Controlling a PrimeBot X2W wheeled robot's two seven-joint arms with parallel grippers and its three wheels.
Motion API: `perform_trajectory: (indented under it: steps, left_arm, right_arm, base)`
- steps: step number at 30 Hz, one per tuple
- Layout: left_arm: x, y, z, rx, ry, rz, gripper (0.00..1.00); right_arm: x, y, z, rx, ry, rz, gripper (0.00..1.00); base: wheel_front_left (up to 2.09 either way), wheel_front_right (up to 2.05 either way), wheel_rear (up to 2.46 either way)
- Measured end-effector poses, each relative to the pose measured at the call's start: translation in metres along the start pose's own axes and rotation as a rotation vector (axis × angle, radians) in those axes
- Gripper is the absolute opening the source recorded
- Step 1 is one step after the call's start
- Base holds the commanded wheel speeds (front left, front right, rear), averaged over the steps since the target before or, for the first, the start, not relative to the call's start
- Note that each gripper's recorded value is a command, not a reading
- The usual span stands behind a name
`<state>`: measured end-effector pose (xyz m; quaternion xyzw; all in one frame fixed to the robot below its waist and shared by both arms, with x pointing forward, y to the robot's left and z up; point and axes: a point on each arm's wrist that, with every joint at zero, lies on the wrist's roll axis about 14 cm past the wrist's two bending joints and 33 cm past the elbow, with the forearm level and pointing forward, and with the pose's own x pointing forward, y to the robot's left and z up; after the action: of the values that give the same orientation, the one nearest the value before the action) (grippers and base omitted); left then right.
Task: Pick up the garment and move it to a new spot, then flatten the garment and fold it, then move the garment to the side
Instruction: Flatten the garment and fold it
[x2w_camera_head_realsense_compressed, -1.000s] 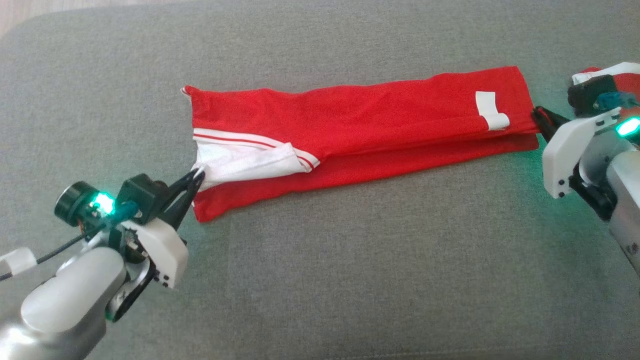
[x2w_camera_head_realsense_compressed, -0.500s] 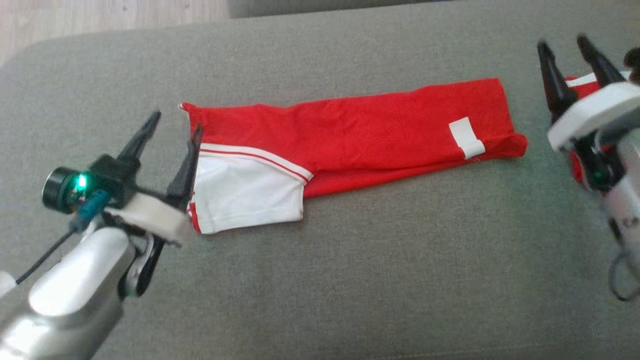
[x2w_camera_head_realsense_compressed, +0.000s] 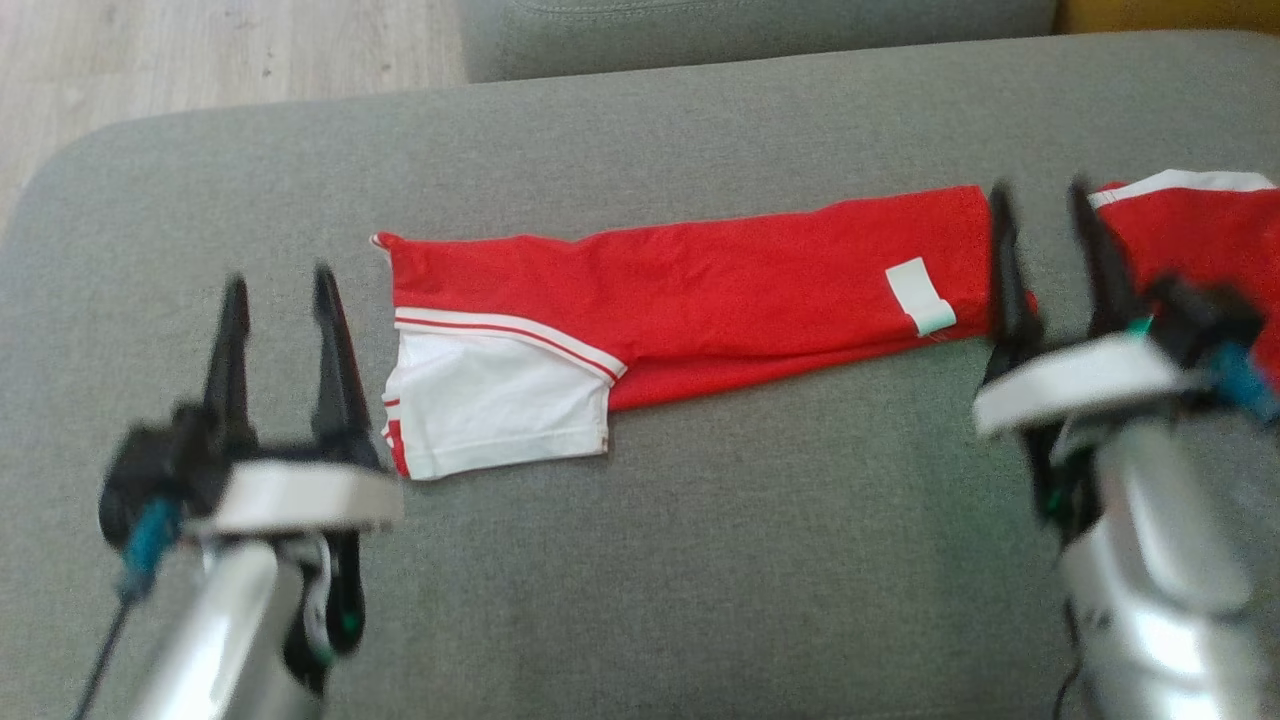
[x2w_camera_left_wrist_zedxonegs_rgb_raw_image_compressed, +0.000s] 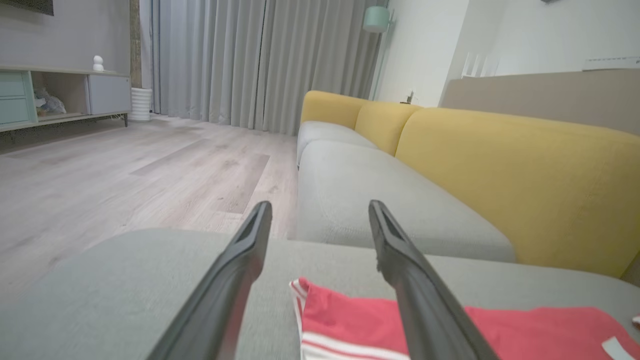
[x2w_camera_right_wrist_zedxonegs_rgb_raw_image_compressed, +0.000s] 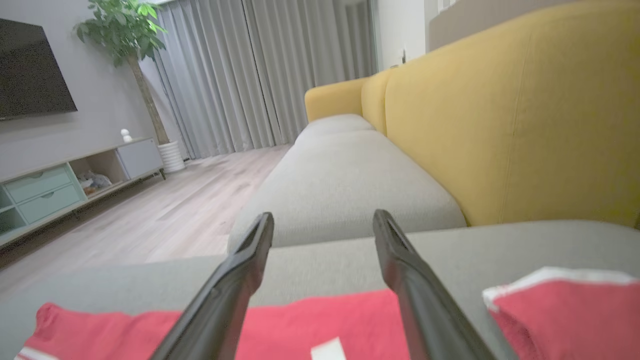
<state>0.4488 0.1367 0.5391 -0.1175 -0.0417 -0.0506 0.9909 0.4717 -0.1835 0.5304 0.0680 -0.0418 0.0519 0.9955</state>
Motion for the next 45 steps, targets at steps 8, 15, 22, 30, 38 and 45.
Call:
perform_trajectory:
  steps: [8,15,22,30,38,45]
  left_arm:
    - [-0.042,0.008,-0.037,-0.009,0.073,0.033,1.00]
    - [-0.039,0.011,-0.058,0.026,0.116,0.012,1.00]
    - [-0.020,0.007,-0.068,0.025,0.122,-0.014,1.00]
    - [-0.019,0.024,-0.083,0.035,0.161,0.017,1.00]
    - [-0.012,0.036,-0.081,0.041,0.150,0.044,1.00]
    - [-0.008,0.032,-0.079,0.048,0.139,0.030,1.00]
  right_arm:
    - [-0.051,0.014,-0.042,-0.017,0.087,-0.013,1.00]
    - [-0.044,0.008,-0.061,-0.017,0.134,-0.034,1.00]
    - [-0.011,-0.035,-0.084,-0.031,0.252,-0.158,1.00]
    - [-0.010,-0.056,-0.145,-0.015,0.484,-0.241,1.00]
    - [0.001,-0.047,-0.163,-0.015,0.542,-0.217,0.05]
    - [-0.006,-0.058,-0.154,-0.037,0.512,-0.247,0.00]
  base:
    - [0.00,0.00,0.00]
    - [0.00,0.00,0.00]
    - [0.00,0.00,0.00]
    - [0.00,0.00,0.00]
    - [0.00,0.00,0.00]
    - [0.00,0.00,0.00]
